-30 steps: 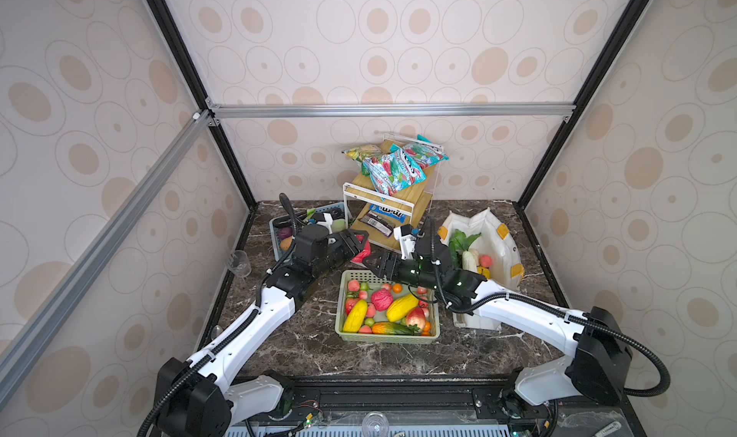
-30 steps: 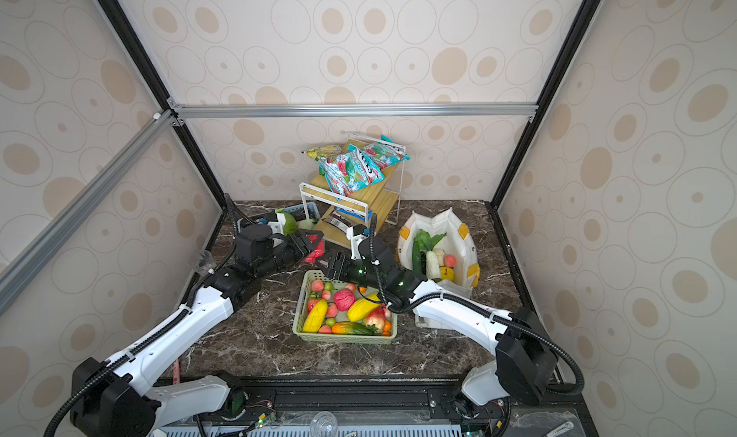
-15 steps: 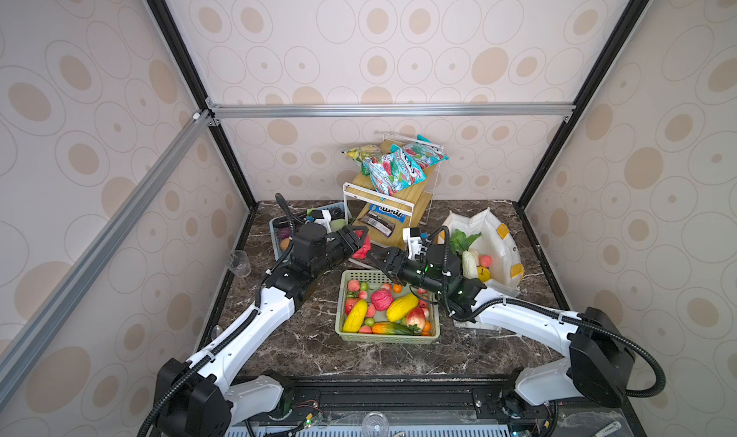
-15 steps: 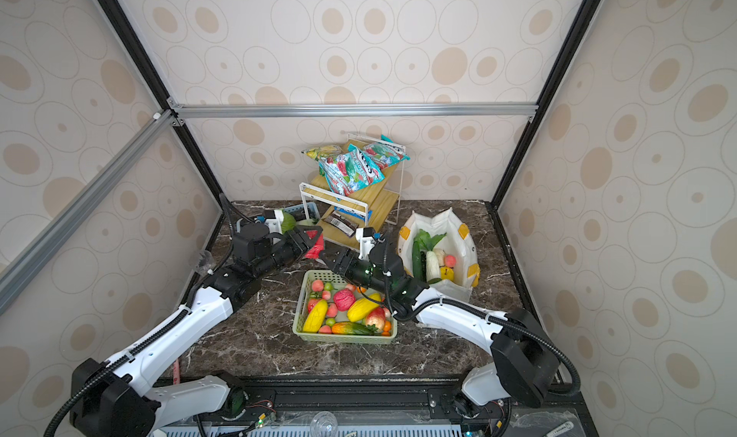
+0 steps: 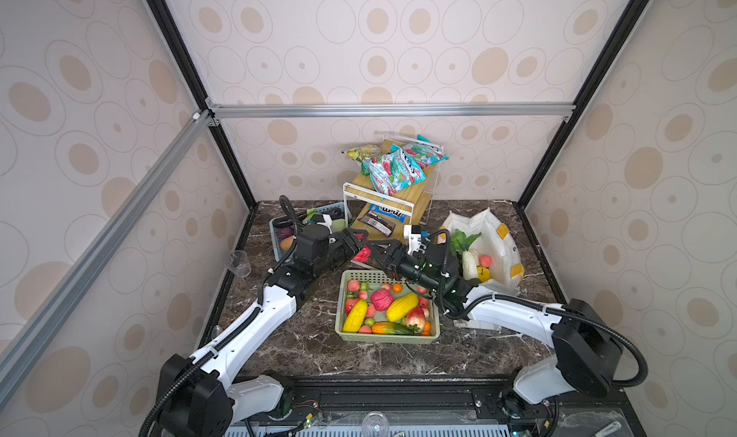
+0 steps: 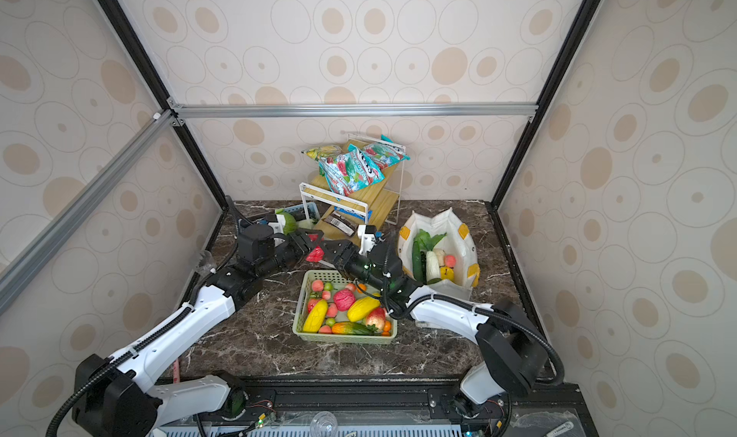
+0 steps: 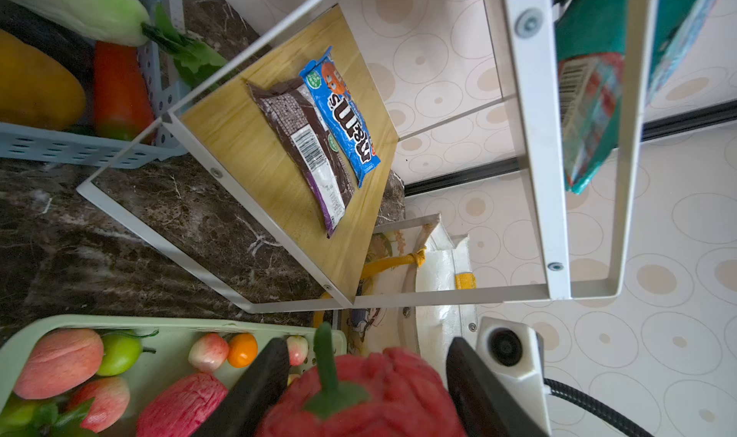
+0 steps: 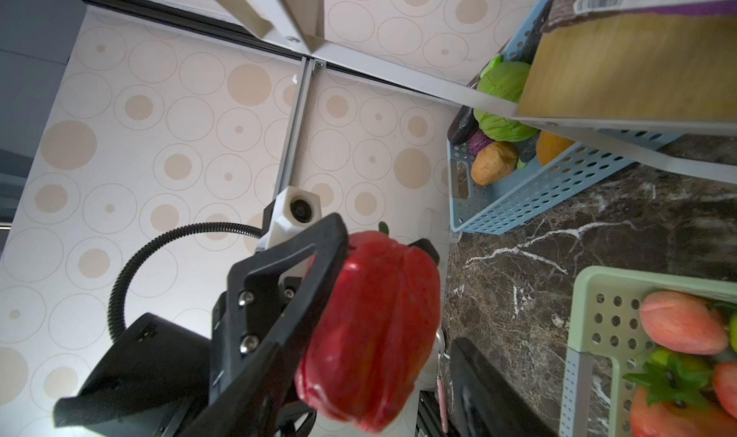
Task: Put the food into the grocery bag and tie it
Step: 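Close the right gripper on the red pepper held by the left gripper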
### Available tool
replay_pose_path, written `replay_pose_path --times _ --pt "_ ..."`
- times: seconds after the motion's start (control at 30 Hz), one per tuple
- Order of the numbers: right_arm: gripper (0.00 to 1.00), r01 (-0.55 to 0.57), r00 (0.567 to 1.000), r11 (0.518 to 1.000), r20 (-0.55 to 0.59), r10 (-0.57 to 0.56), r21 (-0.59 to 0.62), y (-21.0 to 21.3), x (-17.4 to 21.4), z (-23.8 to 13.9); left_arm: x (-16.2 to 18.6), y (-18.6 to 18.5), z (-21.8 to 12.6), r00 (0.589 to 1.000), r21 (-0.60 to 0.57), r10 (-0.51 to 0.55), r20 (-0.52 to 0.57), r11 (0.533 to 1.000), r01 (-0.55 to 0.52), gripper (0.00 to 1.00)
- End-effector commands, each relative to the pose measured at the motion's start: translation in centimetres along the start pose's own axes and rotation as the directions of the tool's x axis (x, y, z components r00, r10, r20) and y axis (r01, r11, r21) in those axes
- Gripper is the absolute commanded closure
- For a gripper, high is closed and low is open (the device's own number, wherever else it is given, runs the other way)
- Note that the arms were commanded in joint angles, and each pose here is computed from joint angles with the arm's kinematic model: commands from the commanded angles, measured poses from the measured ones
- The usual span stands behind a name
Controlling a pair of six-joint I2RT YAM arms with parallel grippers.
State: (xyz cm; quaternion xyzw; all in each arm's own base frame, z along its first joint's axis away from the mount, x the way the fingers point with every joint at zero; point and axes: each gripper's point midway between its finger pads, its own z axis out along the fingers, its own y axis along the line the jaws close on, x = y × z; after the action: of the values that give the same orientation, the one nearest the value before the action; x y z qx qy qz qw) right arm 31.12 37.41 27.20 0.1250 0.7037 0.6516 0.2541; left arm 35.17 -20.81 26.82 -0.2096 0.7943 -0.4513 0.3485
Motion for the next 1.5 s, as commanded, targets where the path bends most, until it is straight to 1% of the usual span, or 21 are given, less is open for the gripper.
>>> replay_pose_path --times 0.0,0.2,0.3,0.37,0.47,0.7,0.83,1.03,1.1,1.23,1.47 --pt "0.32 -0.084 0.996 0.992 -0.024 0.082 -0.089 1.7 -0.1 0.9 -0.2 -1.1 0.5 0.999 0.038 -0.037 -0.002 0.999 0.038 0.39" --pt "0.34 -0.143 0.99 0.984 -0.021 0.141 -0.107 1.5 -0.3 1.5 -0.3 -0.2 0.7 0.997 0.025 -0.081 0.013 0.996 0.081 0.39" --pt "0.34 -0.201 0.98 0.972 -0.015 0.2 -0.118 1.2 -0.4 1.6 -0.1 0.3 0.9 0.992 0.028 -0.129 0.019 0.991 0.128 0.39" --pt "0.34 -0.26 0.965 0.957 -0.011 0.261 -0.127 0.8 -0.6 1.8 0.0 0.6 1.1 0.986 0.035 -0.168 0.022 0.985 0.167 0.39" --pt "0.34 -0.338 0.94 0.931 -0.007 0.341 -0.138 0.4 -0.6 2.2 0.1 0.7 1.2 0.98 0.028 -0.197 0.03 0.98 0.196 0.39" --pt "0.34 -0.429 0.9 0.89 0.016 0.436 -0.154 0.4 -0.2 2.5 0.2 1.6 1.2 0.972 -0.002 -0.23 0.052 0.973 0.23 0.39" --pt "0.34 -0.477 0.874 0.862 0.009 0.486 -0.173 0.5 -0.2 2.7 0.7 1.9 1.5 0.967 0.0 -0.251 0.042 0.968 0.251 0.39" --pt "0.34 -0.506 0.858 0.843 -0.007 0.513 -0.185 1.1 0.1 3.0 1.0 2.0 1.7 0.969 -0.017 -0.242 0.043 0.97 0.243 0.39" --pt "0.37 -0.506 0.858 0.843 -0.009 0.513 -0.184 1.3 0.1 3.0 1.0 2.2 1.7 0.968 -0.017 -0.246 0.046 0.969 0.247 0.39" --pt "0.45 -0.514 0.854 0.84 -0.008 0.521 -0.177 0.9 0.3 2.7 1.0 2.2 1.5 0.968 -0.016 -0.246 0.052 0.969 0.247 0.38" --pt "0.48 -0.519 0.85 0.841 0.01 0.527 -0.152 -0.5 0.6 1.8 0.5 2.7 0.7 0.967 -0.045 -0.237 0.096 0.969 0.242 0.31"
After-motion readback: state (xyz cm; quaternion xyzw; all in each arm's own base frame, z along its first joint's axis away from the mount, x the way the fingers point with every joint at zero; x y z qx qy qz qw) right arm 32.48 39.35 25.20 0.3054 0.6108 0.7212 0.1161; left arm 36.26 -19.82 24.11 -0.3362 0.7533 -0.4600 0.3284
